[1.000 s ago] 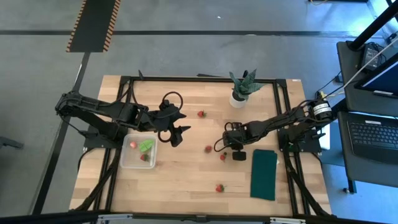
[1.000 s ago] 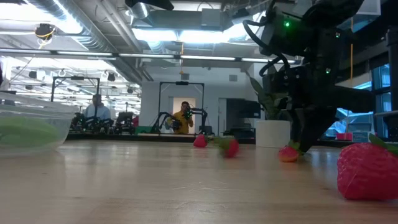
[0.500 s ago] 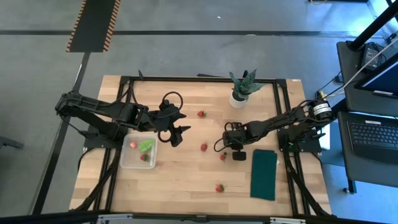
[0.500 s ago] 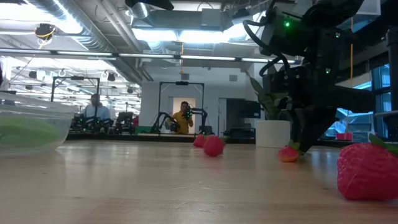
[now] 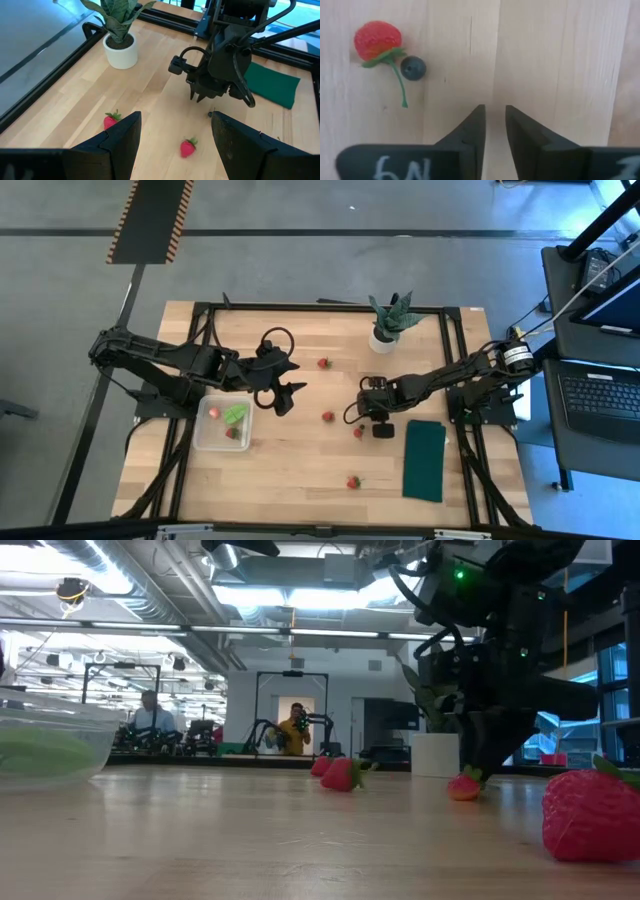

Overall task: Pick and placing Produce into tupperware
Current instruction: Put the red strawberry into the transparent bin

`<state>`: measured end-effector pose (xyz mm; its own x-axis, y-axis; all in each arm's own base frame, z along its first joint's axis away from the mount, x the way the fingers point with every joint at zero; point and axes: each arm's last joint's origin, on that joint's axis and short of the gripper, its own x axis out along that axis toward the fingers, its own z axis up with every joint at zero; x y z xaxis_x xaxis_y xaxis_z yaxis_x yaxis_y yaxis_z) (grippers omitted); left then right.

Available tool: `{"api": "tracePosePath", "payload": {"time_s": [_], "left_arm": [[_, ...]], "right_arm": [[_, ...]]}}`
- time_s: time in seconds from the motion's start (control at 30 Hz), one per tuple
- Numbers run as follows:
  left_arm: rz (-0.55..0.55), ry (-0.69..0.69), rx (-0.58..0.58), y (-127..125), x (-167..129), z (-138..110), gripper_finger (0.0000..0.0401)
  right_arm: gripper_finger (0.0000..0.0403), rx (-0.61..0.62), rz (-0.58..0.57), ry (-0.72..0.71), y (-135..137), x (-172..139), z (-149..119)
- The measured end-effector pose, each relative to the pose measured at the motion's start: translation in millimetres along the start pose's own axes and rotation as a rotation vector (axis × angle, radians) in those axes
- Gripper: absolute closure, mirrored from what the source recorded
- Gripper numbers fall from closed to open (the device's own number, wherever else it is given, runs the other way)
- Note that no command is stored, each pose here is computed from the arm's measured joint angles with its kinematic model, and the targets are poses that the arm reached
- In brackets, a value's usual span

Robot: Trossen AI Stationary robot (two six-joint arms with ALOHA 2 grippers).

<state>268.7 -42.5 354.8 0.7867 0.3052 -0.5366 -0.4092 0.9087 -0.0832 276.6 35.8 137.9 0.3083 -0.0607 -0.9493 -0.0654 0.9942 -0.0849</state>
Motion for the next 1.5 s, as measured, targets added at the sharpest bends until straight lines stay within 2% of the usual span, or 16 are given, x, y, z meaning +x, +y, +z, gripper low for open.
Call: {"api": "tracePosePath", "payload": {"time_s": [0.13,0.27,0.4,0.57,0.7,1.27,1.5], "left_arm": [[0.000,0.000,0.000,0.0,0.0,0.0,0.0167],[0.000,0.000,0.000,-0.1,0.0,0.0,0.0167],[0.000,0.000,0.000,-0.1,0.0,0.0,0.0167],[0.000,0.000,0.000,-0.1,0.0,0.0,0.0167],[-0.001,-0.001,-0.001,-0.1,0.0,0.0,0.0167],[0.000,-0.001,-0.002,-0.2,0.1,0.0,0.0167],[-0.004,-0.008,-0.007,-0.5,0.0,0.9,0.0167]], "right_arm": [[0.0269,-0.003,0.001,-0.007,0.3,0.0,0.6],[0.0197,-0.001,0.001,-0.011,0.4,0.0,1.0],[0.0128,0.042,-0.051,-0.014,-1.0,-0.1,1.1],[0.0075,0.025,-0.051,-0.014,-1.0,-0.1,1.1],[0.0063,0.024,-0.051,-0.013,-0.8,-0.1,1.0],[0.0062,0.093,-0.041,-0.097,0.5,-1.3,9.5],[0.0062,0.043,0.028,-0.199,1.3,-22.4,40.7]]}}
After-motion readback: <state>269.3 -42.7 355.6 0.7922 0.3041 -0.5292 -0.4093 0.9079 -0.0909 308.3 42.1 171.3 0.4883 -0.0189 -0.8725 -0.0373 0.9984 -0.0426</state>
